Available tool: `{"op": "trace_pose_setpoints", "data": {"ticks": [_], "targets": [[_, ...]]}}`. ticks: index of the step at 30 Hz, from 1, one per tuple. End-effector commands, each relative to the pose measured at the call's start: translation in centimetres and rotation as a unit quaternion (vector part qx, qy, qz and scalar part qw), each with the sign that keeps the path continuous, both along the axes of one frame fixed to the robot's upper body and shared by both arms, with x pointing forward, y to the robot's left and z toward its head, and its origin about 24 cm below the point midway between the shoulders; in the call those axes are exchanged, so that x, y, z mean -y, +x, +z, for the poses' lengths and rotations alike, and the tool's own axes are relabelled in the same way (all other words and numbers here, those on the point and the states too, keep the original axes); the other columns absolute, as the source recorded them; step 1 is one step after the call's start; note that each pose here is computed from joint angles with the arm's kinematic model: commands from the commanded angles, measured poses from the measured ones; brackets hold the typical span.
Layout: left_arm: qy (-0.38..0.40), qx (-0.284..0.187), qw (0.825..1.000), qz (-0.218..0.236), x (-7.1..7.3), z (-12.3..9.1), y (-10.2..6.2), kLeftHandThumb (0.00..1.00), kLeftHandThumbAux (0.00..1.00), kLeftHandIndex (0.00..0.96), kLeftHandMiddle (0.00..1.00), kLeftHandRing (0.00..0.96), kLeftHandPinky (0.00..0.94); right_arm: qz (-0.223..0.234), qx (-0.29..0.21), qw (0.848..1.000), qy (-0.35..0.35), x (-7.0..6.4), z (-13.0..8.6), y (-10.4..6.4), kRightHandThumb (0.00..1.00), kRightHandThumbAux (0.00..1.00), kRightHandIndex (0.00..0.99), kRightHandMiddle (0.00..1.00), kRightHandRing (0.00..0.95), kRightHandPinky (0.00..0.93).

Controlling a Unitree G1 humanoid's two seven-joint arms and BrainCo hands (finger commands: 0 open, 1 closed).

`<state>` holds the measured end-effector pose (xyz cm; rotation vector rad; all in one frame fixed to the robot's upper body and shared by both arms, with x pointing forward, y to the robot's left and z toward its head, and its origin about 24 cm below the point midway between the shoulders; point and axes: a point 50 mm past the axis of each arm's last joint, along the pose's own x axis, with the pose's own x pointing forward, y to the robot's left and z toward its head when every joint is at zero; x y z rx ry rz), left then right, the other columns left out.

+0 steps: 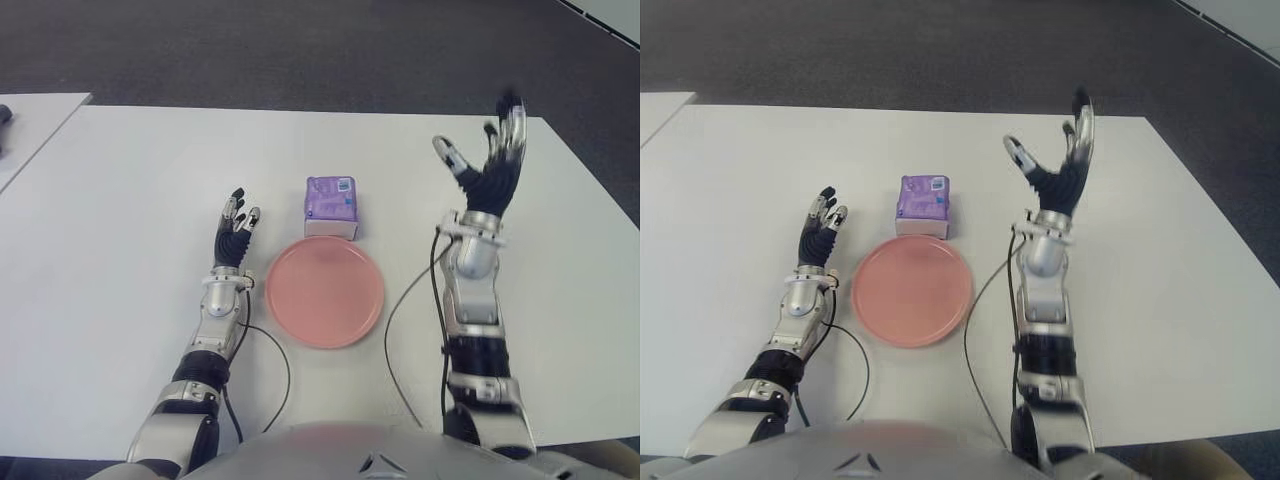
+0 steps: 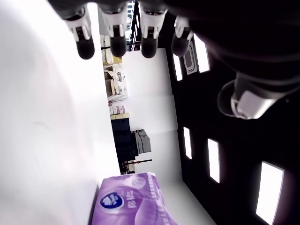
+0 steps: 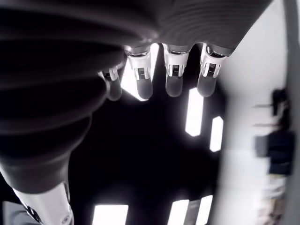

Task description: Put the tissue paper into the plate.

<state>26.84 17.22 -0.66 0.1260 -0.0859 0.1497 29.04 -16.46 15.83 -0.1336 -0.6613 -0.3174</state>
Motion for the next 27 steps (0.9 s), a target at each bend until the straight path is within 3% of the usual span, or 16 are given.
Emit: {"op": "trace_pose_setpoints", "data": {"ticks": [1,6,9,14,20,24,27], "targets": [[0.002,-0.008,1.000,0.002,0.2,-0.2,0.1,0.000,0.415,0.000,0.000,0.000,0.000,0.032,-0.006,0.999,-0.017,-0.5,0.1,1.4,0.215,0.768,0.108,0.069,0.053,0.078],[-0.001,-0.010,1.000,0.001,0.3,-0.3,0.1,0.000,0.419,0.000,0.000,0.000,0.000,0.073,0.002,0.995,-0.064,-2.1,1.8,2.7,0.282,0.774,0.101,0.070,0.055,0.080],[0.002,-0.015,1.000,0.001,0.3,-0.3,0.0,0.000,0.422,0.000,0.000,0.000,0.000,0.131,0.004,0.987,-0.097,-3.9,3.5,3.5,0.348,0.746,0.103,0.065,0.046,0.065],[0.004,-0.021,1.000,0.003,0.3,-0.3,-0.1,0.000,0.421,0.000,0.000,0.000,0.000,0.179,0.003,0.973,-0.143,-5.0,3.9,3.7,0.385,0.715,0.096,0.066,0.037,0.043],[0.001,-0.028,1.000,0.008,0.3,-0.4,-0.1,0.000,0.425,0.000,0.000,0.000,0.000,0.203,-0.013,0.942,-0.268,-5.8,3.1,4.2,0.338,0.666,0.058,0.048,0.010,0.005],[0.002,-0.029,1.000,0.010,0.4,-0.4,-0.1,0.000,0.425,0.000,0.000,0.000,0.000,0.207,-0.052,0.924,-0.316,-6.2,1.8,6.1,0.309,0.644,0.040,0.038,0.002,0.001],[0.001,-0.030,0.999,0.011,0.4,-0.4,-0.1,0.000,0.425,0.000,0.000,0.000,0.000,0.214,-0.093,0.901,-0.366,-6.9,0.2,7.7,0.280,0.627,0.027,0.028,0.000,0.000]]}}
